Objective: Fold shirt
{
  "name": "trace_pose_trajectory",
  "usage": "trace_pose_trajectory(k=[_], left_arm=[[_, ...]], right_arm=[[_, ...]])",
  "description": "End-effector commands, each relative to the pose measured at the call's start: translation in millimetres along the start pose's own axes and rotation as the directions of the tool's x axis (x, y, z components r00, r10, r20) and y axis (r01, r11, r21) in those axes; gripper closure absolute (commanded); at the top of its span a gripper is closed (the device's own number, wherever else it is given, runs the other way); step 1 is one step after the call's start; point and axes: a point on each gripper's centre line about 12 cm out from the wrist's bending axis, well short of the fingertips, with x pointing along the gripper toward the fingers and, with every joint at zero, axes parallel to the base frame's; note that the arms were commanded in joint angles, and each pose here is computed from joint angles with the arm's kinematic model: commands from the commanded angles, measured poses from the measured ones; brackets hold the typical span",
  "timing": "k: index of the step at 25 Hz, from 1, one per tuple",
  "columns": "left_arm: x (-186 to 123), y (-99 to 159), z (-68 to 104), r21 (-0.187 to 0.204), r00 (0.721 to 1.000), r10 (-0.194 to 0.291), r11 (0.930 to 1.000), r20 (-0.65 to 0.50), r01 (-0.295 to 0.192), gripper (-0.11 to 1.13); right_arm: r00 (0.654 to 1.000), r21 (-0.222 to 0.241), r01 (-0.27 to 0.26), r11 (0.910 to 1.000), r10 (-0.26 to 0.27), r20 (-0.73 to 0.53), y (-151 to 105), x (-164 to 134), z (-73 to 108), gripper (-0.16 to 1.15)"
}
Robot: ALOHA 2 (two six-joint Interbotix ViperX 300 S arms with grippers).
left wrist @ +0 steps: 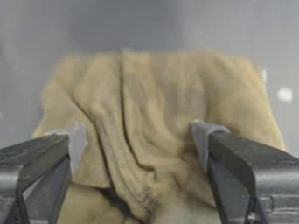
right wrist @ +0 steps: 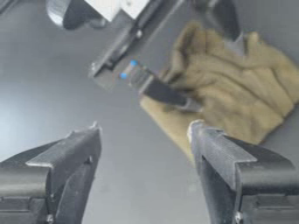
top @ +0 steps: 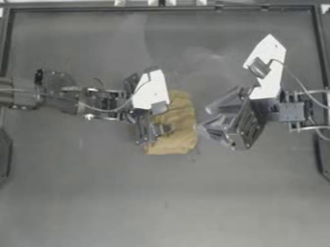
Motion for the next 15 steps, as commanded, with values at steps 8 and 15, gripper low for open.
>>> trace_pose_trajectory(k=[8, 15], left_arm=[[-33.2, -2.5, 5.2, 0.012, 0.999, 0.001, 0.9999, 0.033, -0.002, 0.00], [-28.4, -1.9, -8.7, 0.029, 1.000, 0.004, 0.9996, -0.005, -0.003, 0.00]], right_arm=[[0.991, -0.160, -0.097, 0.9824, 0.109, 0.072, -0.2, 7.0, -6.3, 0.07], [0.998, -0.309, -0.059, 0.9492, 0.066, 0.014, -12.0, 44.8, -21.9, 0.07]])
